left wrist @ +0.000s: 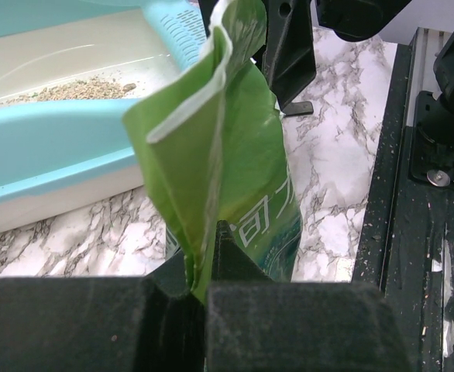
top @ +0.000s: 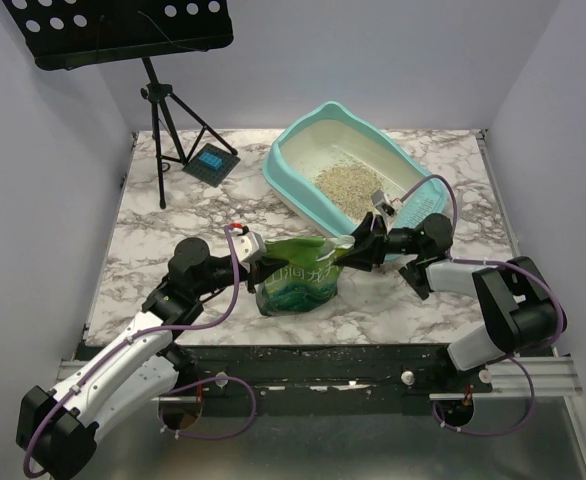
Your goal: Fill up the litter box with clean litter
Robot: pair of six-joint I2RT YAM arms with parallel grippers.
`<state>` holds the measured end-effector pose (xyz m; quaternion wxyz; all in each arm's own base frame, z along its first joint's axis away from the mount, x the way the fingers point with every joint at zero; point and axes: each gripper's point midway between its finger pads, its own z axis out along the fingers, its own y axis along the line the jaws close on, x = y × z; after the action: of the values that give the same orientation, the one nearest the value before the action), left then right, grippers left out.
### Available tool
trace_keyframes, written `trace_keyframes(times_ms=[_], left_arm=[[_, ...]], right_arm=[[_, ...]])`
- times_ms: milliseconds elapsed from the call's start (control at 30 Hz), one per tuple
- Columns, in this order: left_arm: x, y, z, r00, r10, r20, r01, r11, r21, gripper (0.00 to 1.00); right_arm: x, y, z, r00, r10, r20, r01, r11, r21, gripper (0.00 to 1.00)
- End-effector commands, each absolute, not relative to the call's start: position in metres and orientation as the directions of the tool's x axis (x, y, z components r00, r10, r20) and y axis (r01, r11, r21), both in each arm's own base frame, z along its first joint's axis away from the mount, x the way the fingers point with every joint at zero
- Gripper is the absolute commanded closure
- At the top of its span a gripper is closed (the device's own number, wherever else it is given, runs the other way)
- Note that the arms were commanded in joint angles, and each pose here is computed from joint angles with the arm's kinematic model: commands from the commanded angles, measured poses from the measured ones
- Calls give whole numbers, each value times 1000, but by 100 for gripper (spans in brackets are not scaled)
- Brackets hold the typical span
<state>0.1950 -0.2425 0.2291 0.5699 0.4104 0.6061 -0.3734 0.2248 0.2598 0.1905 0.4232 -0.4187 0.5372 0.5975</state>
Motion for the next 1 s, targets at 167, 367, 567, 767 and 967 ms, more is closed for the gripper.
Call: trace_keyframes(times_ms=[167, 367, 567, 767, 967], left_arm=[[200, -244, 249, 68, 40, -997, 917, 391, 79, 100], [201, -245, 247, 65, 42, -997, 919, 388, 76, 100], [201, -245, 247, 63, 45, -997, 919, 386, 76, 100], [200, -245, 247, 53, 36, -998, 919, 388, 63, 100], [193, -249, 257, -149, -39, -988, 907, 393, -153, 100]], right_arm=[[218, 258, 243, 106, 173, -979, -986, -111, -127, 53], [224, 261, 247, 107, 179, -978, -986, -110, -128, 54], [225, 262, 246, 94, 173, -980, -986, -117, -115, 72], [224, 261, 251, 28, 180, -983, -992, -114, -49, 100], [204, 252, 274, -192, 251, -949, -981, -79, 178, 100]])
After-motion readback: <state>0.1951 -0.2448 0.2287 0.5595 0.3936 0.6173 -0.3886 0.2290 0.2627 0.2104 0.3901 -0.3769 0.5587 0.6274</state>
